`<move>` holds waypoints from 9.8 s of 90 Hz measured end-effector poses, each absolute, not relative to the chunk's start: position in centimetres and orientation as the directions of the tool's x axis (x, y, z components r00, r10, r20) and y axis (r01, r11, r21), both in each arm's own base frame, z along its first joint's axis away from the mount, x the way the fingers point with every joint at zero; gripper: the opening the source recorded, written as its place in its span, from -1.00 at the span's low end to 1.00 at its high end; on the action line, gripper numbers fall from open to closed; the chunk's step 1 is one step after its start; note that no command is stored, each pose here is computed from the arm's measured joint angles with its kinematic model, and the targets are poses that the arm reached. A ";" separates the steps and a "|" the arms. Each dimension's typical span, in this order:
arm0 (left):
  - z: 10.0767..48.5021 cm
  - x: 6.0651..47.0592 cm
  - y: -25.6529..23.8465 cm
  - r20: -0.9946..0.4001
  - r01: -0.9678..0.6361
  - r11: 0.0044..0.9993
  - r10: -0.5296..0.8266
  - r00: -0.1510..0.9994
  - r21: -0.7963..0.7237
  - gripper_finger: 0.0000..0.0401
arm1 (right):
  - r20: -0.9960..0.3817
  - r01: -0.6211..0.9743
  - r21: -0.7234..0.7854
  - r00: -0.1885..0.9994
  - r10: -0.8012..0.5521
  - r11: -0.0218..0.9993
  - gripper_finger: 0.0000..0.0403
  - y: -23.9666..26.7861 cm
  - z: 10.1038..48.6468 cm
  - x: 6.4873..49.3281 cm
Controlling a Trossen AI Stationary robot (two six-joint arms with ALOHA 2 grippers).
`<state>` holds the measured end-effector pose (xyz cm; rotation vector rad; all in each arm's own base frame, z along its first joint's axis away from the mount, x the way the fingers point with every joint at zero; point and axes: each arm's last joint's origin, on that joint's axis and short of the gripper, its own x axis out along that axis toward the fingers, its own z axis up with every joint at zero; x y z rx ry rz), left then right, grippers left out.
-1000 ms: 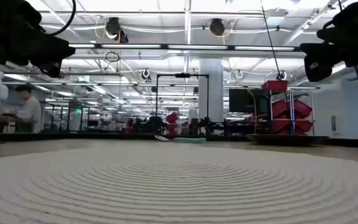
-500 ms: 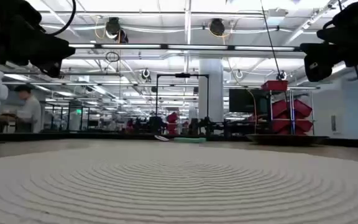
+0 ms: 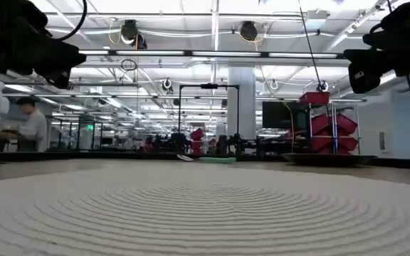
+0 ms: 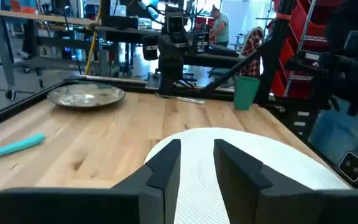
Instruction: Set table place
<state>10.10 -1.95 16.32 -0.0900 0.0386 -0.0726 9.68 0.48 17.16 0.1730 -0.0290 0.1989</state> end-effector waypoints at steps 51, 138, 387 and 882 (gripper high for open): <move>16.3 10.1 -1.9 -0.035 0.071 0.993 -0.075 0.997 -0.092 -0.59 | 0.045 -0.199 0.168 0.980 0.194 0.965 -0.22 0.5 17.2 9.7; 16.6 10.1 -1.9 -0.012 0.065 0.993 -0.067 0.998 -0.102 -0.59 | 0.048 -0.199 0.179 0.980 0.194 0.964 -0.22 0.5 17.2 9.7; 44.5 20.1 -2.2 -0.276 -0.197 0.973 0.157 0.948 -0.124 -0.59 | -0.022 -0.043 0.082 0.999 0.044 0.996 -0.22 0.0 46.3 17.3; 30.6 17.6 -5.3 -0.586 -0.296 0.893 0.045 0.809 -0.340 -0.33 | -0.605 0.472 0.406 0.781 -0.157 0.782 -0.22 1.8 37.8 24.5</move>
